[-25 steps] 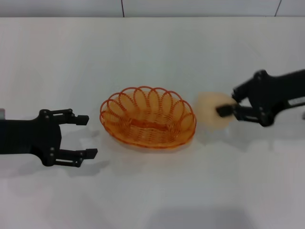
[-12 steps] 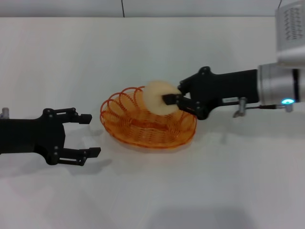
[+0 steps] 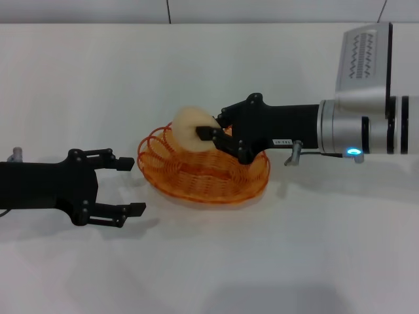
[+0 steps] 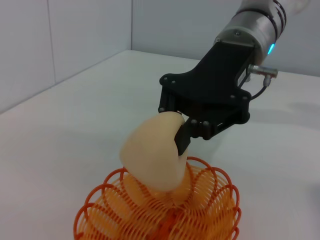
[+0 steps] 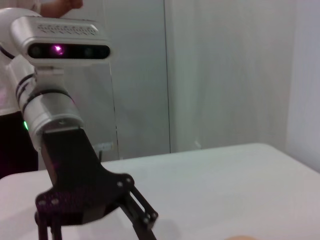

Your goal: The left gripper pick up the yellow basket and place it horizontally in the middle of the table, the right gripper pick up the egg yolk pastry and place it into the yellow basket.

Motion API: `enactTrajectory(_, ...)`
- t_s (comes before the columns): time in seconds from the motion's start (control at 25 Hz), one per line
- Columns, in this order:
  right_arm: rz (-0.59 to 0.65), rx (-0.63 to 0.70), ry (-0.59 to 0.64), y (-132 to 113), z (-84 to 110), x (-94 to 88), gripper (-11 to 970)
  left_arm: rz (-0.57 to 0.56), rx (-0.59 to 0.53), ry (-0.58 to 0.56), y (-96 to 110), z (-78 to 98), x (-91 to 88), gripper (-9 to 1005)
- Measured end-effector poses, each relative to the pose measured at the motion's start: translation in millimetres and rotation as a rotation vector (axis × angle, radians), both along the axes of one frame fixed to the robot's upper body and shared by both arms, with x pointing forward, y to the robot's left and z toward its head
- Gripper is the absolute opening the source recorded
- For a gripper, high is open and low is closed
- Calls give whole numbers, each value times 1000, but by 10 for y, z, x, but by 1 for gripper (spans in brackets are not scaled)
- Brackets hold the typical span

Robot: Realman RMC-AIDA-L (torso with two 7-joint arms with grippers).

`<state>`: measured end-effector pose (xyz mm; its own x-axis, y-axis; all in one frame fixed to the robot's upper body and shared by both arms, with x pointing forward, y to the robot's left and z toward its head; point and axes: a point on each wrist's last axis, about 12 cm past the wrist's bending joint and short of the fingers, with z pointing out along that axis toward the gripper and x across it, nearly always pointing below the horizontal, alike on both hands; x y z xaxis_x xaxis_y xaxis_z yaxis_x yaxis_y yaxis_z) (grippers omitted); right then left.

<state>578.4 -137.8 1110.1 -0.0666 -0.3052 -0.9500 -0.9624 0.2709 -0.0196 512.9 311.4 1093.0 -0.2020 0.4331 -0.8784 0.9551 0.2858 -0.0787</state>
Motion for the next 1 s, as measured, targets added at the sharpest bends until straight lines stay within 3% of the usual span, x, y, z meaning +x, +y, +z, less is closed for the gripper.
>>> enactTrajectory(0.28, 2, 24, -15, 22, -25, -33, 70, -7, -3, -9, -37, -11, 5, 849)
enactTrajectory(0.68, 19, 24, -13, -59, -45, -69, 459, -2, -6, -10, -64, -30, 13, 848)
enactTrajectory(0.8, 70, 8, -11, -144, -36, -124, 693, -2, -9, -4, -67, -42, 5, 848)
enactTrajectory(1.0, 142, -18, 8, -387, -23, -202, 830, 2, -6, 6, -52, -56, -12, 848)
